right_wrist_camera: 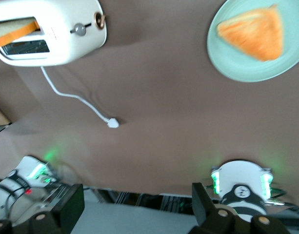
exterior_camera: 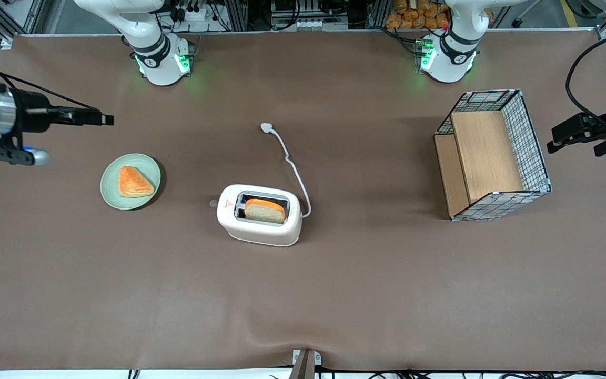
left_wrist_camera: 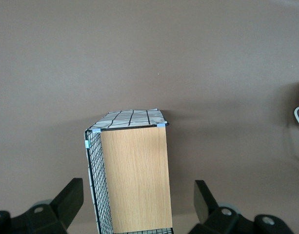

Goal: Press toaster button with right arm
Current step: 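Swing the right gripper out over the green plate toward the toaster, then lower the right gripper beside the toaster's lever slot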

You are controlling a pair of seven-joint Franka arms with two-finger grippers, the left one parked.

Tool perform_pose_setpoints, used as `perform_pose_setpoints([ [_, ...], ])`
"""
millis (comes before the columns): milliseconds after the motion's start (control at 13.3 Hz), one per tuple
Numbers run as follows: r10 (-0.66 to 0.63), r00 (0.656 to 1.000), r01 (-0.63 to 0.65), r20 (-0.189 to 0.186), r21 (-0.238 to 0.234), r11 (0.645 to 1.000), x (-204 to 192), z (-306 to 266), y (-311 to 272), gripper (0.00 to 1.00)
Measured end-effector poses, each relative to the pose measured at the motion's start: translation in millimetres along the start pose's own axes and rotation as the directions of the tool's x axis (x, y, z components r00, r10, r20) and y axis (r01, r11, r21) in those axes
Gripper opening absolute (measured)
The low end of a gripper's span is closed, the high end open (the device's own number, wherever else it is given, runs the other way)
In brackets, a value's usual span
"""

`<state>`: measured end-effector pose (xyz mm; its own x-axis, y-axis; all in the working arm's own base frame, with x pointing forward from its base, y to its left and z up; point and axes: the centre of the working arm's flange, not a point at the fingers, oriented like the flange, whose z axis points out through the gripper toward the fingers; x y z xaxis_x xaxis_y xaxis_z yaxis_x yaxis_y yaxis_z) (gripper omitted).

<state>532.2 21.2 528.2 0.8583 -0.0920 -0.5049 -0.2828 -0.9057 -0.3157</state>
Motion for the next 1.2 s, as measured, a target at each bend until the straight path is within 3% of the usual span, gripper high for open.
perform_pose_setpoints([
  [375, 0.007, 0.991, -0.024, 0.134, 0.122, 0.992, 49, 51, -1, 0.36],
  [600, 0.000, 0.986, -0.023, 0.165, 0.134, 0.991, 80, 83, -6, 0.03],
  [900, -0.020, 0.988, 0.001, 0.152, 0.128, 0.992, 102, 116, -29, 0.01],
  [1200, -0.078, 0.992, 0.066, 0.097, 0.121, 0.990, 113, 149, -74, 0.01],
])
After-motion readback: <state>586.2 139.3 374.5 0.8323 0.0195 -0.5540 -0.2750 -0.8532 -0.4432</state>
